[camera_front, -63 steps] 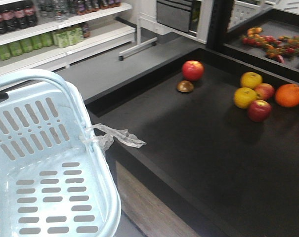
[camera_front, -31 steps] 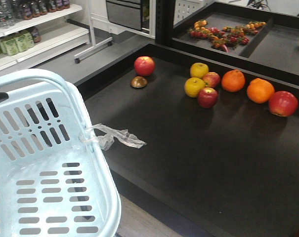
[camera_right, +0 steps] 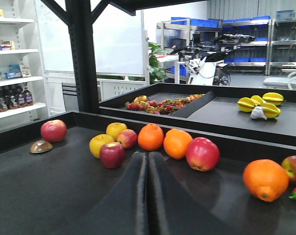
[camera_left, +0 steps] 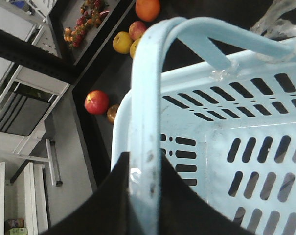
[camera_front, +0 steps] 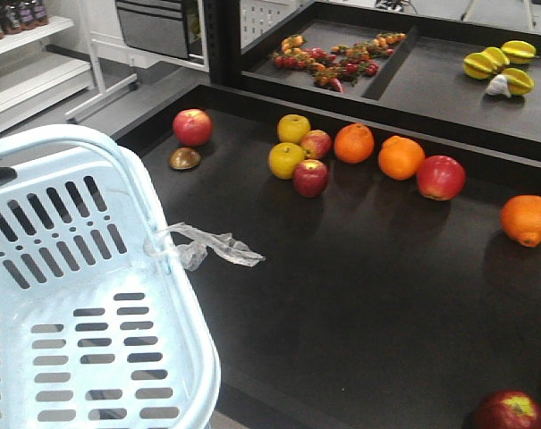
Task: Pick three apples into basket with both arms
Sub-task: 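Drive the base toward the table with the red apple, then drive the base alongside the fruit table and stop facing the apples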
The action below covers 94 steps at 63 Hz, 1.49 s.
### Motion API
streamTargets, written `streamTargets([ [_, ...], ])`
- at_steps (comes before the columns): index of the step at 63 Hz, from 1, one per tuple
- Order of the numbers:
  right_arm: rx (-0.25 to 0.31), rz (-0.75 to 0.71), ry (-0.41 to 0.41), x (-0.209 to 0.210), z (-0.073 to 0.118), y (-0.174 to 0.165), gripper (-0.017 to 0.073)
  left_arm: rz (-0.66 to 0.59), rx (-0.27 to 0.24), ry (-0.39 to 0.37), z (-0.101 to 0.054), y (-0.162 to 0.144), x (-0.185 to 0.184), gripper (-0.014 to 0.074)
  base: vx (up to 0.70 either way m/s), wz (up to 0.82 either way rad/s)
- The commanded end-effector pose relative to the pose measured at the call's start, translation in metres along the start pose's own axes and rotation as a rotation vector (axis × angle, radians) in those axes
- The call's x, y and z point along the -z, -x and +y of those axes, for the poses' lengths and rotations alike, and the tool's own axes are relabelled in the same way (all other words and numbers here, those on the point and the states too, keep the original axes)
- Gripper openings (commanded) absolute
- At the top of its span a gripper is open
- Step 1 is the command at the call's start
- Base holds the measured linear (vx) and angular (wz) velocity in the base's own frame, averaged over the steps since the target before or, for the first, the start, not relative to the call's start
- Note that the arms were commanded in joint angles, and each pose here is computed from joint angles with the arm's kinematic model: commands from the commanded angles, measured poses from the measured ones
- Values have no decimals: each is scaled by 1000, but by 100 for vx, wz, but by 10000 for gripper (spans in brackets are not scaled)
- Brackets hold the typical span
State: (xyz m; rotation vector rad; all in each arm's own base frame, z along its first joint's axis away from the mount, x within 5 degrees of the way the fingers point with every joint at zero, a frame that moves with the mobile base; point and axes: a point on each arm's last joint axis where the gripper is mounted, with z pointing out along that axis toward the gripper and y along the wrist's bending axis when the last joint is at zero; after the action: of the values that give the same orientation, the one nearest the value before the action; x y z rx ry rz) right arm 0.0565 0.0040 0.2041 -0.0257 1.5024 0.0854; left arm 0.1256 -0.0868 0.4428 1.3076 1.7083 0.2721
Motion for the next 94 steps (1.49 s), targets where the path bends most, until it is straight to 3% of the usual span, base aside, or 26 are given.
streamTargets([
  [1, 11, -64, 1, 0, 0, 2, -9, -91, 5, 96, 12, 7, 13, -6, 6, -25],
  [5, 10, -63, 2, 0, 0, 2, -9, -74, -13, 120, 15, 6, 13, -6, 5, -22],
  [33, 10, -63, 3, 0, 0, 2, -9, -130, 49, 35, 7, 10, 13, -6, 4, -19],
  [78, 10, -65, 2, 0, 0, 2, -9, -128, 51, 30, 7, 10, 13, -6, 6, -27],
  [84, 10, -63, 2, 0, 0, 2, -9, -102, 25, 65, 10, 8, 13, -6, 8, -32],
  [94, 10, -63, 2, 0, 0, 2, -9, -119, 41, 42, 8, 10, 12, -6, 7, -27],
])
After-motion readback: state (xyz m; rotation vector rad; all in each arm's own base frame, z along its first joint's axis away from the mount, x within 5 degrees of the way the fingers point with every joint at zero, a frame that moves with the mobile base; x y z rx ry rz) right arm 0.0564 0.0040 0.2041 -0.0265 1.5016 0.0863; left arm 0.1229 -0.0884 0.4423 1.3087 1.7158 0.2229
